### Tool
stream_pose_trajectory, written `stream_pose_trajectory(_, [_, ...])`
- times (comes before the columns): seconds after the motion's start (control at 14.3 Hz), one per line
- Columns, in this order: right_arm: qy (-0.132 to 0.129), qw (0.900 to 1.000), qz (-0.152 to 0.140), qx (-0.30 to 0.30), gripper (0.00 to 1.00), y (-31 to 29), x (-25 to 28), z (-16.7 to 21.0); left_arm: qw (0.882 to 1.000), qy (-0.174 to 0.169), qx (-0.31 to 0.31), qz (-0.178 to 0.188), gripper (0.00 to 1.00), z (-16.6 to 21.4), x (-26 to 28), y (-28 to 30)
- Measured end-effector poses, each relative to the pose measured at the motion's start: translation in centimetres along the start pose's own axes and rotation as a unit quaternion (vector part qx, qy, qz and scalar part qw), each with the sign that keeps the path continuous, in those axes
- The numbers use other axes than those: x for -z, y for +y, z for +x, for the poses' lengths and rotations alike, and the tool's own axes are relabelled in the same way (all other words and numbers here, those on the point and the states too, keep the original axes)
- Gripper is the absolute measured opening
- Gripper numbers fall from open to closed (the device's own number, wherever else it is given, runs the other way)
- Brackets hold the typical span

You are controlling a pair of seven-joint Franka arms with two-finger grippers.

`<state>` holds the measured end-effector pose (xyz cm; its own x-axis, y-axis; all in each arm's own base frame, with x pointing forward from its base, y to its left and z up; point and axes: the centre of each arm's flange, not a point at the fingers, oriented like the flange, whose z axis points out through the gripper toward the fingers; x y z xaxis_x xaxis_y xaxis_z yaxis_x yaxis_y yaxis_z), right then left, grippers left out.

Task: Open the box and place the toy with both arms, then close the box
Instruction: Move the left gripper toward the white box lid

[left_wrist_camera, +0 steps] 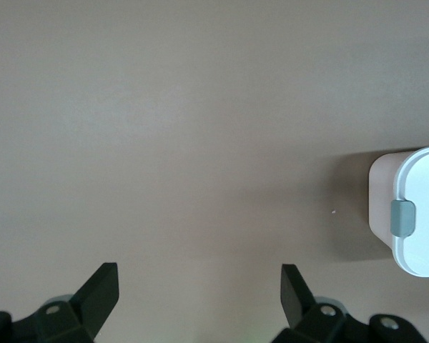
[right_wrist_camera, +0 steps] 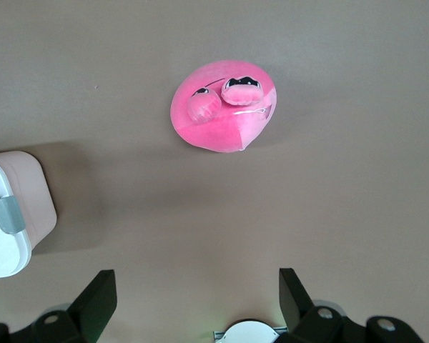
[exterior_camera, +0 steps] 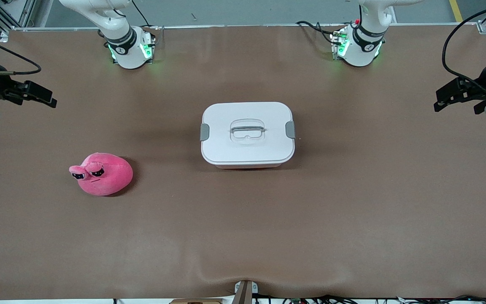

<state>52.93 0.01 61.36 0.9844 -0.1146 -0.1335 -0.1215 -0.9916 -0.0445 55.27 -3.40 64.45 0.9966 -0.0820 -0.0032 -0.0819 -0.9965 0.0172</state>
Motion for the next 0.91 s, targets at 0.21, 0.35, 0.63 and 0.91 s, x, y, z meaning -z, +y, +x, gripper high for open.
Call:
stream_pose_trajectory(0.21, [0.000, 1.000, 0.000, 0.000, 1.00, 0.0, 0.0, 0.0, 1.000, 0.000, 0.000, 0.000, 1.00, 0.0, 0.0, 0.0])
stream_pose_trajectory(0.35, [0.000, 1.000, 0.000, 0.000, 1.00, 0.0, 0.0, 0.0, 1.000, 0.000, 0.001, 0.000, 1.00, 0.0, 0.0, 0.0])
stream_pose_trajectory(0.63, [0.000, 1.000, 0.000, 0.000, 1.00, 0.0, 0.0, 0.0, 1.000, -0.012, 0.003, -0.001, 1.00, 0.7, -1.3, -0.1])
stream_pose_trajectory(0.91, [0.000, 1.000, 0.000, 0.000, 1.00, 0.0, -0.1, 0.0, 1.000, -0.017, 0.003, -0.004, 1.00, 2.4, -2.4, -0.4])
